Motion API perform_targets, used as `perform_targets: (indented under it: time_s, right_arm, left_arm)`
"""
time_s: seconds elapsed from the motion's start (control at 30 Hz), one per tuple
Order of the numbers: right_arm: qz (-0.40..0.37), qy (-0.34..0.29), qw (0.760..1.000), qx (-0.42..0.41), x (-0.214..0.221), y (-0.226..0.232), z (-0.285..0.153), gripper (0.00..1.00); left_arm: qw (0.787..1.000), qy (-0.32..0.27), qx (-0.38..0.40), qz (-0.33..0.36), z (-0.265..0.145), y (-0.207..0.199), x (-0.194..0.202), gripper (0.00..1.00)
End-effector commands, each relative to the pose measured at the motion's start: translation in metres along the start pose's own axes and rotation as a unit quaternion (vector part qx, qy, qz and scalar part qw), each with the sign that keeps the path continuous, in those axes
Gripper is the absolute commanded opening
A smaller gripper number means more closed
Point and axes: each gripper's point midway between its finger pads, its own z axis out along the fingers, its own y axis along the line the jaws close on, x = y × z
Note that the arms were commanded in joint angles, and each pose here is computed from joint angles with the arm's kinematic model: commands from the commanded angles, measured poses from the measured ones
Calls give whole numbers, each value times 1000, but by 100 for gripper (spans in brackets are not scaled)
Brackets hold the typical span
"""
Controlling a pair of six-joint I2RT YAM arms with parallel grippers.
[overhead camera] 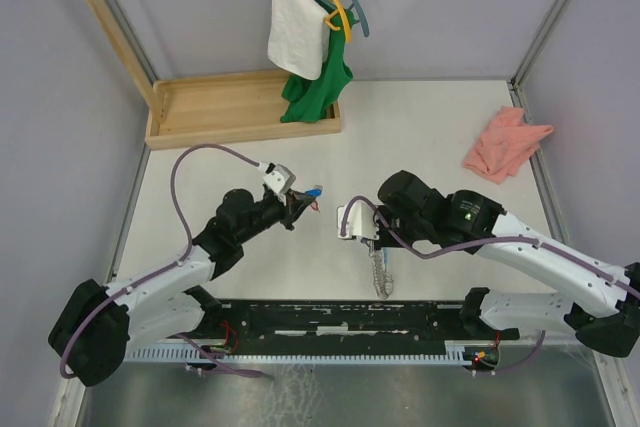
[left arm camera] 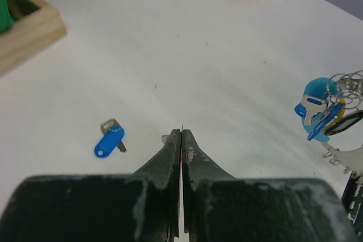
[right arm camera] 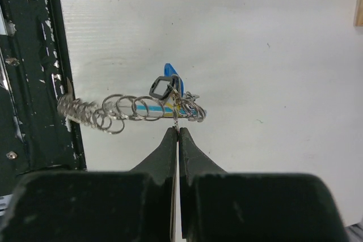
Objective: Put the keys on the keyring
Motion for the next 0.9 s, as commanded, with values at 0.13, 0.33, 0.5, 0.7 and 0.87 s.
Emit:
perform_targets:
  time_s: [0.13, 0.33, 0.5, 0.7, 0.87]
  right_arm:
    - [-124, -35, 990, 59, -22, -32, -1, 1]
    - [-179, -45, 980, 71, -31, -41, 13, 1]
    - [-194, -48, 978, 60, -36, -40, 24, 1]
    - [-193, -57, 978, 60, -38, -38, 35, 1]
    - [-188, -67, 978, 67, -41, -37, 42, 1]
  left_arm:
    - [949, -171, 134, 227, -24, -47, -61, 3]
    - [914, -202, 184, 300, -31, -65, -57, 3]
    - [895, -217, 221, 322, -31, -77, -53, 3]
    - [886, -208, 250, 331, -27, -88, -38, 3]
    - [880, -208, 260, 338, -23, -99, -30, 3]
